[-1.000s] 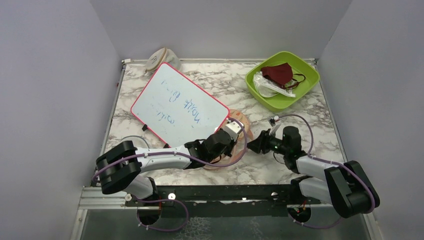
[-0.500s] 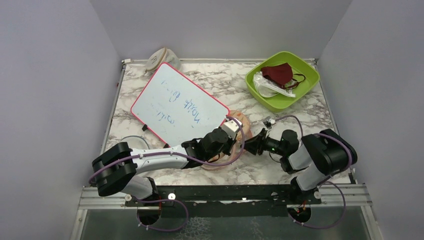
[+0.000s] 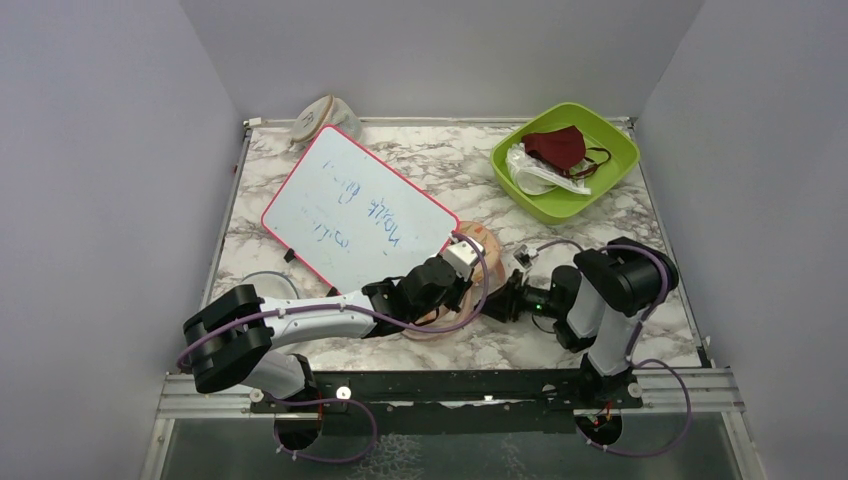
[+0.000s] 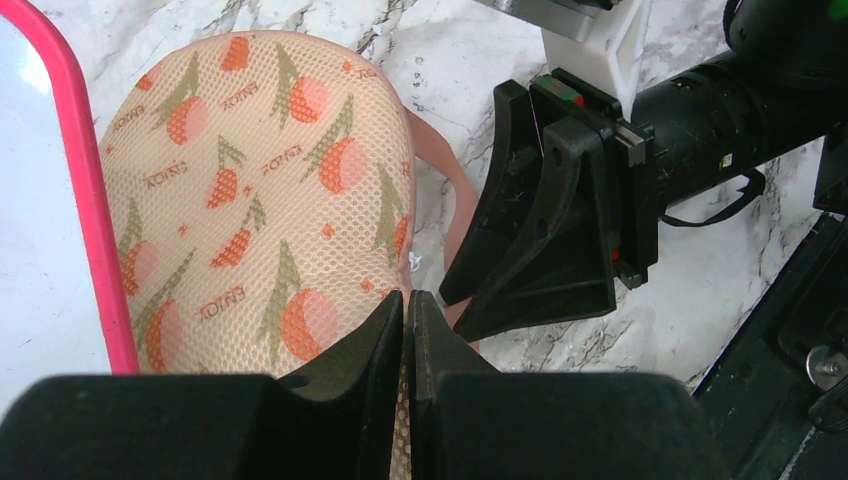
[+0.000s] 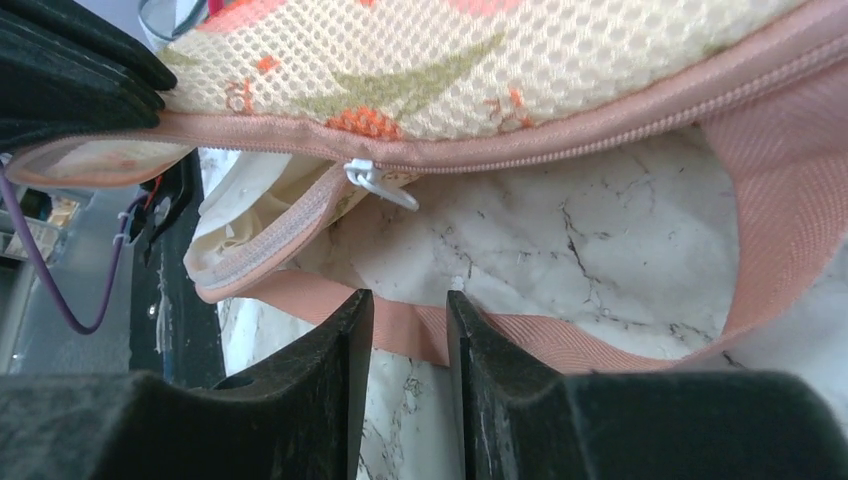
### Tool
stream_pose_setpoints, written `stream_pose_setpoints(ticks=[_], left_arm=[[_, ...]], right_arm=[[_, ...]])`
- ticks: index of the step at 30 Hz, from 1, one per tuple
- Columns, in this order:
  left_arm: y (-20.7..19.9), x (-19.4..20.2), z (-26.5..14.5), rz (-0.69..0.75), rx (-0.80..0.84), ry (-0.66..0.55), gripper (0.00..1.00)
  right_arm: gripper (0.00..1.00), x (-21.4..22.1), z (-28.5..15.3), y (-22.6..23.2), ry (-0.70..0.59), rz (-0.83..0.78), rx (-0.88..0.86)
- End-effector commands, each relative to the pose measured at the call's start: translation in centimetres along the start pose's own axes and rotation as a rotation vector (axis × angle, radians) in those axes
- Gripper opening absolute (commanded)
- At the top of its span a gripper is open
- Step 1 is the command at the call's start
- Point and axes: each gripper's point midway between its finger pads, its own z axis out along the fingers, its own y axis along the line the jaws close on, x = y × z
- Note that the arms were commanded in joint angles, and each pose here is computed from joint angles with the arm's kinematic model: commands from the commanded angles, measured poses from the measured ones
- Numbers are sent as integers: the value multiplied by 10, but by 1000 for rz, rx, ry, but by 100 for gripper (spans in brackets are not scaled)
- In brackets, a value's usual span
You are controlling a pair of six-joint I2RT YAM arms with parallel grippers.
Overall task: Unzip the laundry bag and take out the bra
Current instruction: Unzip the laundry bag at the center of the board.
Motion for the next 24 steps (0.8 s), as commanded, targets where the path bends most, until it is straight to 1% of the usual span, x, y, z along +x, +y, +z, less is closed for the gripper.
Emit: stream_pose_setpoints(ticks=[1, 4, 7, 10, 12, 14, 16, 18, 21, 24], left_arm=[[-4, -9, -5, -11, 29, -31, 0], [-4, -9, -5, -11, 30, -32, 0], [-4, -10, -5, -10, 29, -35, 0], [-4, -11, -6, -15, 29, -42, 0], [-4, -13, -5, -20, 33, -49, 0], [-6, -14, -5, -25, 42, -53, 0], [-6, -16, -6, -27, 43, -55, 0], [-5, -18, -7, -35, 36, -62, 0], [-1, -22, -11, -54, 23, -77, 0], [3, -22, -13, -65, 23, -83, 0]], right_arm=[[33, -65, 0, 26, -236, -290, -75], [34, -69, 3, 25, -228, -309, -65], [36, -77, -1, 17, -233, -321, 18], [39, -77, -4, 4, -183, -326, 119], [42, -77, -8, 2, -170, -351, 144], [43, -74, -8, 1, -154, -347, 147], [43, -70, -7, 8, -142, -348, 98], [43, -69, -8, 12, -153, -342, 85], [43, -69, -11, 10, -169, -340, 106], [40, -68, -12, 8, -168, -343, 119]])
